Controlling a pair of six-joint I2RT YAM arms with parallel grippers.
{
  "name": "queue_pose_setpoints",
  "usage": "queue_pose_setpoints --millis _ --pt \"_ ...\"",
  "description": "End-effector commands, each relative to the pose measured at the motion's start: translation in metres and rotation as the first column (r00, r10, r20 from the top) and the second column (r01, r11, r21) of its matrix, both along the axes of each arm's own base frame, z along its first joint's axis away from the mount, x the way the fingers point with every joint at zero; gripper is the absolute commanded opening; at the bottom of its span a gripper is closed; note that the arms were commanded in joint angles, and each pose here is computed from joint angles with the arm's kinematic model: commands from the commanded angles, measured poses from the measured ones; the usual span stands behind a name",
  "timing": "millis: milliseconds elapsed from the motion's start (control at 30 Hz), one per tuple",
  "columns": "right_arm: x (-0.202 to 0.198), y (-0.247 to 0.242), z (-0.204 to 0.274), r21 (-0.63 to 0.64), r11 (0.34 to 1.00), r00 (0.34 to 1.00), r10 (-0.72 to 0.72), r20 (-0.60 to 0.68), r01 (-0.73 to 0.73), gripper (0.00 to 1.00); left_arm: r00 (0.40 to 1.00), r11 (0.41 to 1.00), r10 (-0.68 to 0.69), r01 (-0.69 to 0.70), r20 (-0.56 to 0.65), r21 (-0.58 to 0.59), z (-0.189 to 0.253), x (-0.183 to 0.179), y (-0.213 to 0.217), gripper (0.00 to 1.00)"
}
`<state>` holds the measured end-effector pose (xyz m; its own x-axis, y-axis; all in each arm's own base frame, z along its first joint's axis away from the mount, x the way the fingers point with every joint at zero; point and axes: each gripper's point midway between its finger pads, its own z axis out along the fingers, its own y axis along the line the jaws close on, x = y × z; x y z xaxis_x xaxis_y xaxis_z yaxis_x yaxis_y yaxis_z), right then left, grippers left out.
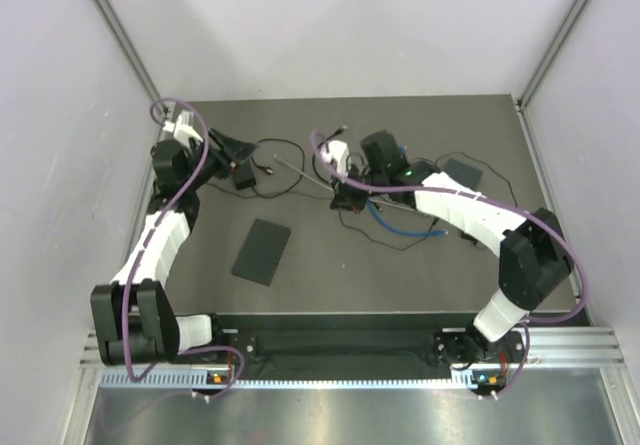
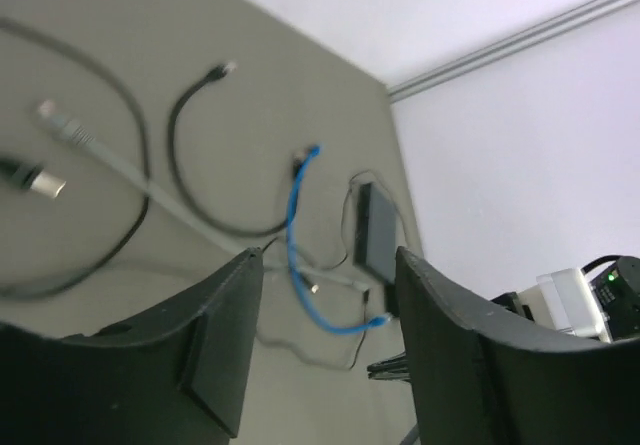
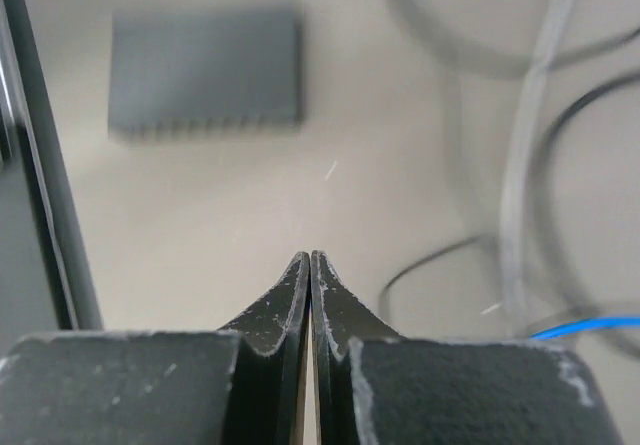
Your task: Insert the plug into the switch port
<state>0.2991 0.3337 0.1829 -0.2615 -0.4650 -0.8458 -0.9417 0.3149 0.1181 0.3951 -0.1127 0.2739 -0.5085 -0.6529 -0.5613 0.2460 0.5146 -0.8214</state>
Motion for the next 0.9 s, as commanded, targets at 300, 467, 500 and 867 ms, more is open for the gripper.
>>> queue_pose_setpoints --millis 300,467,500,867 --pt "0.029 -0.063 -0.003 -0.021 0.987 0.979 -0.16 -0.127 0.159 0.91 0.786 0.642 -0.615 0.455 0.06 0.617 -0.064 -0.058 -0.054 0.51" --pt "0.052 -0.117 0.01 0.047 0.94 0.921 -0.319 -0.224 0.337 0.96 0.598 0.351 -0.801 0.484 -0.01 0.802 -0.111 -0.038 -0.095 0.43" --pt "0.058 -0.133 0.01 0.05 0.917 0.895 -0.373 -0.245 0.395 0.97 0.58 0.307 -0.814 0.482 -0.037 0.821 -0.119 -0.033 -0.101 0.41" --pt "0.057 -0.187 0.021 0.1 0.837 0.818 -0.49 -0.302 0.538 0.97 0.342 0.05 -0.934 0.411 -0.103 0.91 -0.183 -0.002 -0.196 0.22"
